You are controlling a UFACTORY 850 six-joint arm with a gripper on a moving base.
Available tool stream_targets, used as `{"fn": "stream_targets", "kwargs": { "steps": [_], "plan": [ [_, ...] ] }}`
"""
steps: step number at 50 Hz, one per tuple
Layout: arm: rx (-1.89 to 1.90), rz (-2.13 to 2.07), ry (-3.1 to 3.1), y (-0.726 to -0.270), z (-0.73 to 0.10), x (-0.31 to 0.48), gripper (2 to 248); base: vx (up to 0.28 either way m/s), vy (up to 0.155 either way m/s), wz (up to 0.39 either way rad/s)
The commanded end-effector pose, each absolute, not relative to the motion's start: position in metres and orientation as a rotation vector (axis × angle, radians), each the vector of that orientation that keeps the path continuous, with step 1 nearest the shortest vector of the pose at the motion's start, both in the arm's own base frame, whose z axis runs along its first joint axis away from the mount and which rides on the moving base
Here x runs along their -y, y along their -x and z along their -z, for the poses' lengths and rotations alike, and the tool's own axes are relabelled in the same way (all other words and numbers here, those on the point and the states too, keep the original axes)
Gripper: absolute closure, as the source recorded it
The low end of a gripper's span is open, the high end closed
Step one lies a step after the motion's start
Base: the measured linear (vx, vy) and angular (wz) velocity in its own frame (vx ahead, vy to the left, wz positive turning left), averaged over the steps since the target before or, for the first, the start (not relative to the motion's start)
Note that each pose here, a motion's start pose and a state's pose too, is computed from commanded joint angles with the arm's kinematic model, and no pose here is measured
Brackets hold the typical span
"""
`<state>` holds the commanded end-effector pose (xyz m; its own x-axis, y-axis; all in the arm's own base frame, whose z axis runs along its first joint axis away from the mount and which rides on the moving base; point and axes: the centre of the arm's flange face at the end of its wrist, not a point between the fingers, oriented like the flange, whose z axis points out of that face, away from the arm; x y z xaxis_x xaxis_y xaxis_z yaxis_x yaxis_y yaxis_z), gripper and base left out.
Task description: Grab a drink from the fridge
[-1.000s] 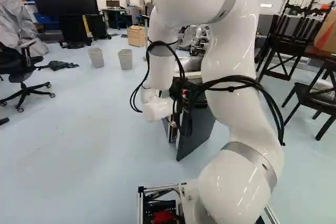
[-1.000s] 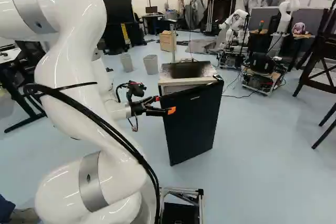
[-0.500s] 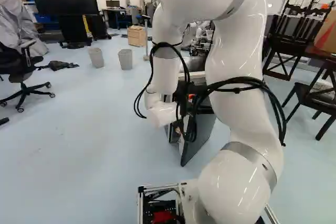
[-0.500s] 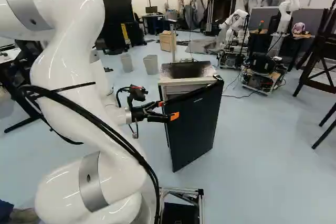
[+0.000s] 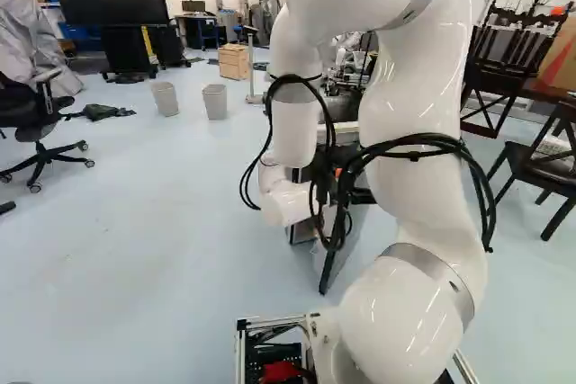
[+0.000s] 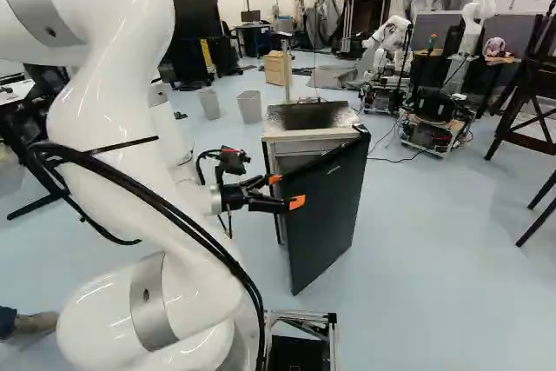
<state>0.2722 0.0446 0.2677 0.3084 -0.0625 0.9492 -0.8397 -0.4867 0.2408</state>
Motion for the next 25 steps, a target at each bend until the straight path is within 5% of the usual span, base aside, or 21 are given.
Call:
{"fn": "stream_targets", "kwargs": {
  "steps": [25],
  "plan": [
    [0.85,-1.171,-1.715,-0.25,-0.269,-0.017,3,0.0,0.0,0.0]
  ]
}}
